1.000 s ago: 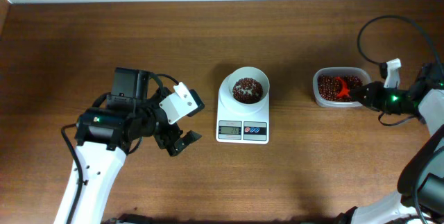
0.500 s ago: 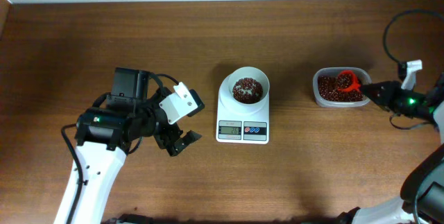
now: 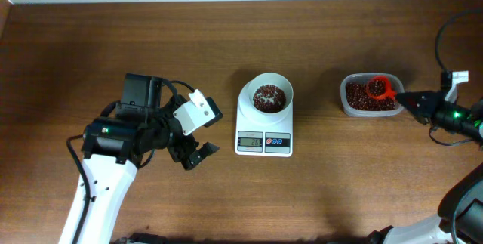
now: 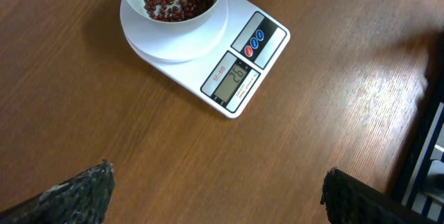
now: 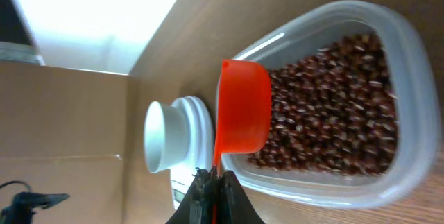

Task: Scoop and weigh 50g on scale
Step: 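Move the scoop back into the bean tub and scoop more beans, then carry the filled scoop over the scale bowl with right gripper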

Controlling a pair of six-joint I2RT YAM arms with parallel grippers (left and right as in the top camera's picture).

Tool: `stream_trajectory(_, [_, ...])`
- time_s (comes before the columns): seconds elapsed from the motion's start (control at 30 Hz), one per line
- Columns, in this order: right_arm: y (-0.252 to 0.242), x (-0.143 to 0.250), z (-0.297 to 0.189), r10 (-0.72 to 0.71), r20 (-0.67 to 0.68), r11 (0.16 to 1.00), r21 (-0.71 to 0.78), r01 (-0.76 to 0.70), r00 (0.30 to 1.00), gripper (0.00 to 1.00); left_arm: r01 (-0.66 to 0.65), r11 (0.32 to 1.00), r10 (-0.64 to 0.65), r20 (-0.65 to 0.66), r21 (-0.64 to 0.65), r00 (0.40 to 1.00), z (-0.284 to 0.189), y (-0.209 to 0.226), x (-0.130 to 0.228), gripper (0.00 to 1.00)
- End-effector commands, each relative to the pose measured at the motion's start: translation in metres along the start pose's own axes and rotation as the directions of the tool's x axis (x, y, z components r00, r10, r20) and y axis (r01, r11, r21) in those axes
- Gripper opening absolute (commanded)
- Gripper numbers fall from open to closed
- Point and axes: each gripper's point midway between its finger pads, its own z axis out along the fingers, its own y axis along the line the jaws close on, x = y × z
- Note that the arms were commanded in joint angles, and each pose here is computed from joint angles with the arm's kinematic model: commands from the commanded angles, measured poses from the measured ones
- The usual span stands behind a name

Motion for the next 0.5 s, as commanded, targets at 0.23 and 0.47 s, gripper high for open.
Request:
stream_trajectory(0.23, [0.05, -0.003, -0.005, -0.003, 0.025, 0.973, -0.232, 0.009, 1.0, 0.04, -0.017, 1.0, 0.017, 0.021, -0.02, 1.0, -0.007, 0.002, -0.007, 0.99])
stream_trajectory(0.47, [0.088, 0.026, 0.04, -0.079, -0.117, 0.949, -0.313, 0.039, 0.99, 0.04, -0.017, 1.0, 0.017, 0.021, -0.02, 1.0, -0.007, 0.002, -0.007, 0.99])
